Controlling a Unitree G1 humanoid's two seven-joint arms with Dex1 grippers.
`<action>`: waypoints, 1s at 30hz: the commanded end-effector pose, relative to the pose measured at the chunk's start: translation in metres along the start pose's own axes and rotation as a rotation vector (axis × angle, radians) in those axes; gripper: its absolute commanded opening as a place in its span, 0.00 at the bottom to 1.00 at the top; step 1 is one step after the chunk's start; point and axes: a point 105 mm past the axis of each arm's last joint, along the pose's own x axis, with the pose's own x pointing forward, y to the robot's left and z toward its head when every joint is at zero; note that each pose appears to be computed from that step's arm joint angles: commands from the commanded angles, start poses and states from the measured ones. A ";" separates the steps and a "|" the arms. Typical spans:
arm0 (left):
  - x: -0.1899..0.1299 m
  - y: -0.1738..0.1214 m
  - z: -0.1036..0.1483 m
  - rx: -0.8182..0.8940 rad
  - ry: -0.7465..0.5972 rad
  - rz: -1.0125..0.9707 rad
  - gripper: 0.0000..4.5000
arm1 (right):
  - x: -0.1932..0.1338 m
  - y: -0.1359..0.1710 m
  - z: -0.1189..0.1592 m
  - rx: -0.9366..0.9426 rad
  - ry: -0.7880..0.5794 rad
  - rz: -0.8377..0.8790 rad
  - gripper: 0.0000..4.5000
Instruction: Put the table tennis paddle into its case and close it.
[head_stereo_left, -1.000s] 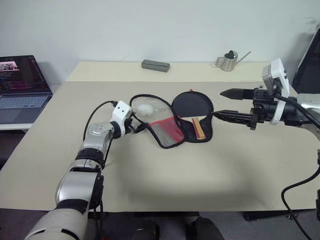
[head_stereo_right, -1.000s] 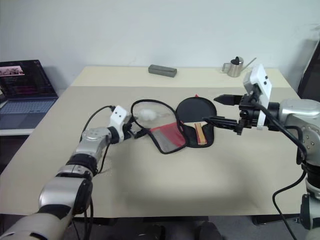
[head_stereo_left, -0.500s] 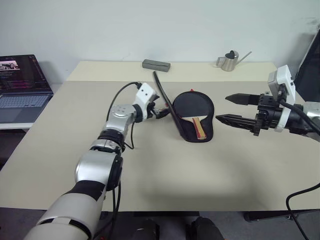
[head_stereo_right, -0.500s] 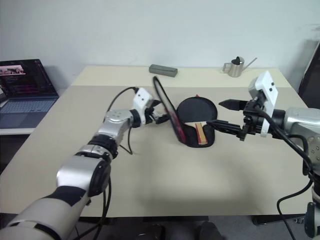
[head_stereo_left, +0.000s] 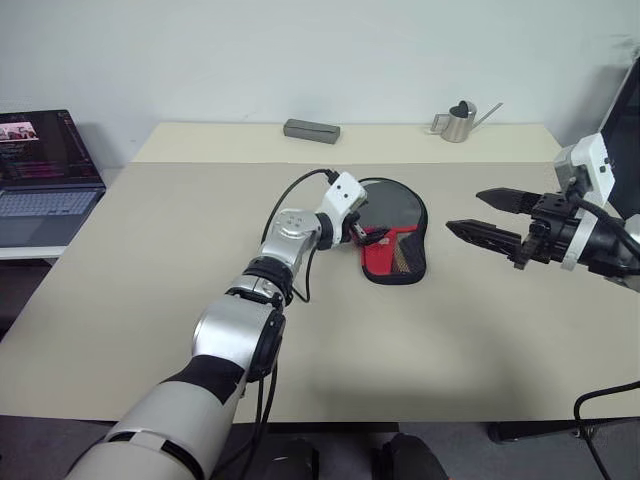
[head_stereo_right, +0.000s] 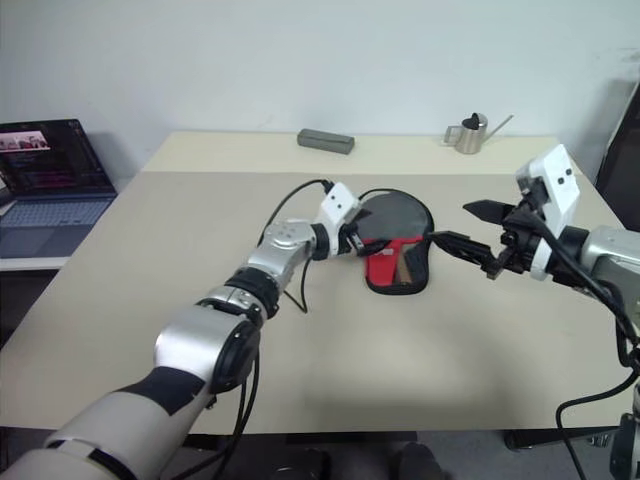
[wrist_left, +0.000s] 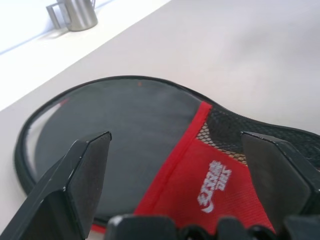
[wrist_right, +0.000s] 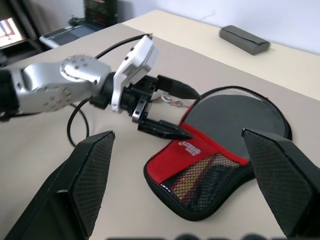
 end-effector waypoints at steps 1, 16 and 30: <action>-0.001 0.005 0.020 0.046 -0.055 -0.001 1.00 | -0.001 -0.001 0.004 0.009 -0.038 -0.028 0.99; -0.099 0.021 0.015 0.017 -0.260 -0.122 1.00 | 0.058 -0.030 -0.028 0.209 -0.004 -0.037 0.99; -0.175 0.006 0.056 0.003 -0.242 -0.089 1.00 | 0.111 -0.074 -0.070 0.282 0.192 -0.128 0.99</action>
